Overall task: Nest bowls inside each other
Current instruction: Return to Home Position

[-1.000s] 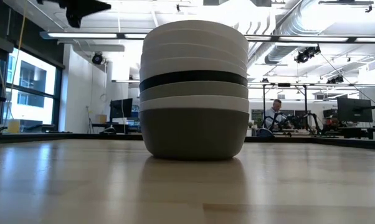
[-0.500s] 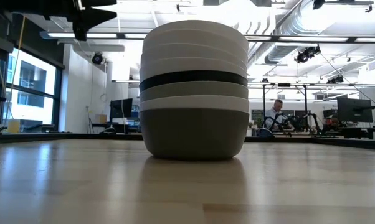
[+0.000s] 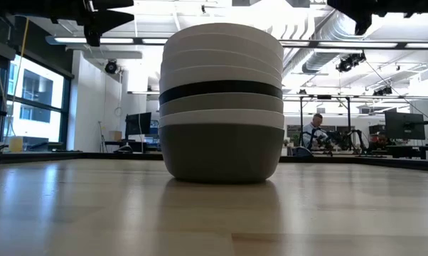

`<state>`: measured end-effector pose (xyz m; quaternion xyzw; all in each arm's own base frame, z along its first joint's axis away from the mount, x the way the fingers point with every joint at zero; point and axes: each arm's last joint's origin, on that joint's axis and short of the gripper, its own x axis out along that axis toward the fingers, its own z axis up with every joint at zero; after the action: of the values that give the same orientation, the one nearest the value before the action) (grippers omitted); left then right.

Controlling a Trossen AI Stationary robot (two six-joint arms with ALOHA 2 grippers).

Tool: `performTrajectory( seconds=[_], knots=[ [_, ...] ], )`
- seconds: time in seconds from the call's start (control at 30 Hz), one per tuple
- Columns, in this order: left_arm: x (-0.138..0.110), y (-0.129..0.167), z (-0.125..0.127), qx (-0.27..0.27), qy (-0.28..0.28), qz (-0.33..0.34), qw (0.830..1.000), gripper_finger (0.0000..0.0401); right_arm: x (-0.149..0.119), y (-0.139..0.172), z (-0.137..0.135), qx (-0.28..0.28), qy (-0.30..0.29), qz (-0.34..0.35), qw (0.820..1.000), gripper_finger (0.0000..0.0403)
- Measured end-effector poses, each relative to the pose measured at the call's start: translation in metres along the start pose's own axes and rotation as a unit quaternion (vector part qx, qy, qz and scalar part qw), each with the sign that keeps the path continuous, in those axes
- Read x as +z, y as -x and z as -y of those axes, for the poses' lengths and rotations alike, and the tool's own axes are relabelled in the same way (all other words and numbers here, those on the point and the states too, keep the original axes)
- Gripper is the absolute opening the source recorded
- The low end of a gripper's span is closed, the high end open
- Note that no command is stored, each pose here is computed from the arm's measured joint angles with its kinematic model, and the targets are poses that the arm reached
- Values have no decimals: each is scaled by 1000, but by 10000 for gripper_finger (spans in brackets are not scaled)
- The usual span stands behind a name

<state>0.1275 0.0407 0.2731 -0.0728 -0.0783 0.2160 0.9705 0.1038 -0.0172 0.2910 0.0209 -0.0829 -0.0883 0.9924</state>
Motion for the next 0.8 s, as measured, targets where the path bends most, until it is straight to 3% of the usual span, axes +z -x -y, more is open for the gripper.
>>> performTrajectory(
  seconds=[0.37,0.53,0.8],
  knots=[
    [0,0,0,-4,-1,-1,1000,177,-19,5,-1,30,53,-99,993,126],
    [0,0,0,1,1,0,1000,177,-28,13,5,-1,75,-150,986,125],
    [0,0,-1,15,4,2,1000,177,-44,23,11,-2,67,-47,997,125]
  ],
)
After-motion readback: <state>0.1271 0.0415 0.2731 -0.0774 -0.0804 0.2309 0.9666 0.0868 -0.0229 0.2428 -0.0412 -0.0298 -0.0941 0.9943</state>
